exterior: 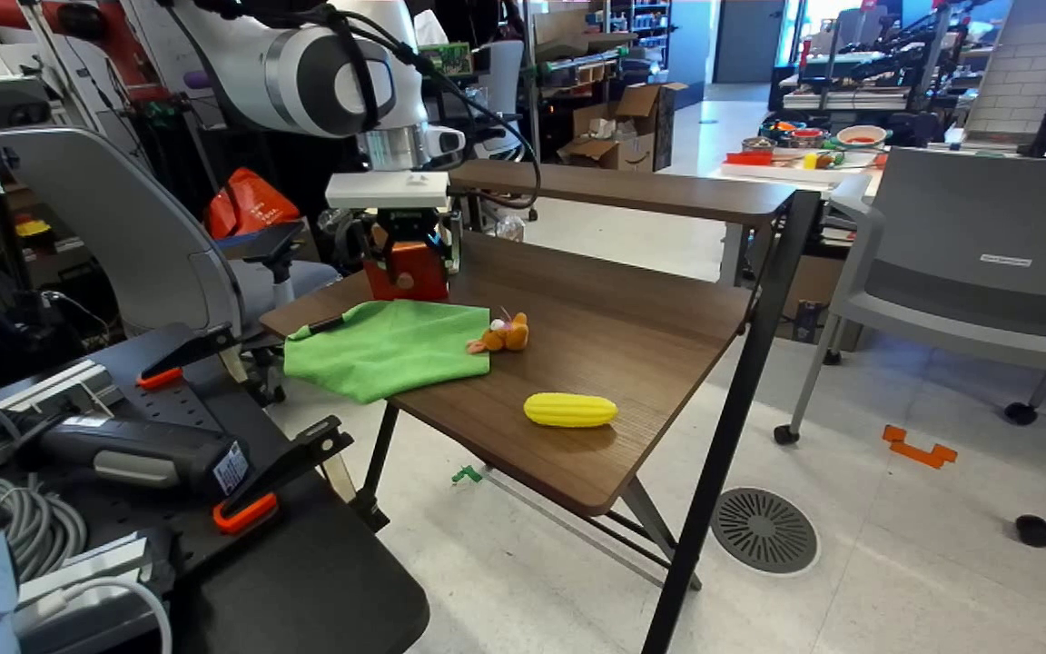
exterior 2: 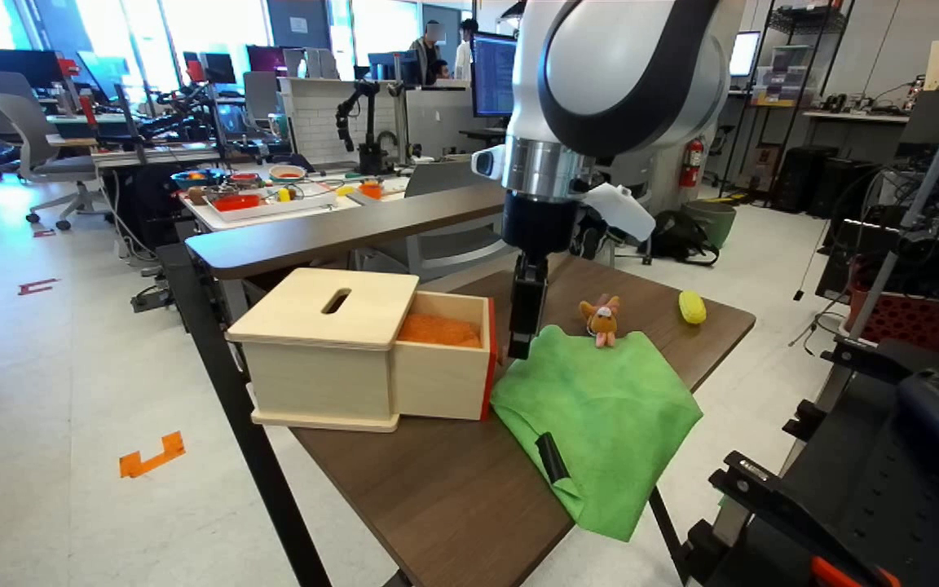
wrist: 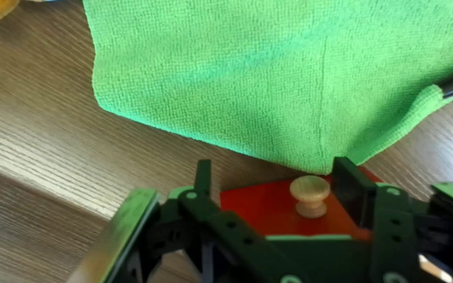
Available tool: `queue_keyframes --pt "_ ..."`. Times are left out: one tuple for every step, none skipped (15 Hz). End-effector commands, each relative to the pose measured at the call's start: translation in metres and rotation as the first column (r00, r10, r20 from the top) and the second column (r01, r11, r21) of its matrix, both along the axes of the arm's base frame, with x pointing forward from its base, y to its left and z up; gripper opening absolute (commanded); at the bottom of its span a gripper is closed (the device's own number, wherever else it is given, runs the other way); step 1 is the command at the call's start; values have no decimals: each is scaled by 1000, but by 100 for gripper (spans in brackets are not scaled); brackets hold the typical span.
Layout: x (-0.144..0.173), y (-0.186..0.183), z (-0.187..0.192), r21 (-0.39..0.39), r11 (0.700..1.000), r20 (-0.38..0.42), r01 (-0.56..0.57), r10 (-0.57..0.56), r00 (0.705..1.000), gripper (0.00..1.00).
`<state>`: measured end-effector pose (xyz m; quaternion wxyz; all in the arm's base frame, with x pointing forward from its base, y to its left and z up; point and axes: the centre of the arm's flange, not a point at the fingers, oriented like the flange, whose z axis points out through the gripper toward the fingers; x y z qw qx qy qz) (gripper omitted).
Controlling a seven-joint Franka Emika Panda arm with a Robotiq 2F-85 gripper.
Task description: Open the drawer of the box.
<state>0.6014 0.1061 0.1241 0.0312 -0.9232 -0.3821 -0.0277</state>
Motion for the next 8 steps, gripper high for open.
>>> queue_keyframes --pt "-4 -10 15 10 1000 -20 7 -7 1000 100" --pt "-5 -10 18 13 1000 -19 10 -10 1000 100" --pt "-8 -9 26 27 1000 -15 5 -5 1000 100" --pt "-9 -7 33 43 999 -9 1 -1 1000 100" --pt "-13 -3 45 70 997 6 -7 7 1000 100" --pt "-16 1 55 98 995 14 -18 17 1000 100" --pt "-22 7 66 129 991 -5 -42 43 999 100" --pt "-2 8 34 83 997 13 -10 9 1000 100"
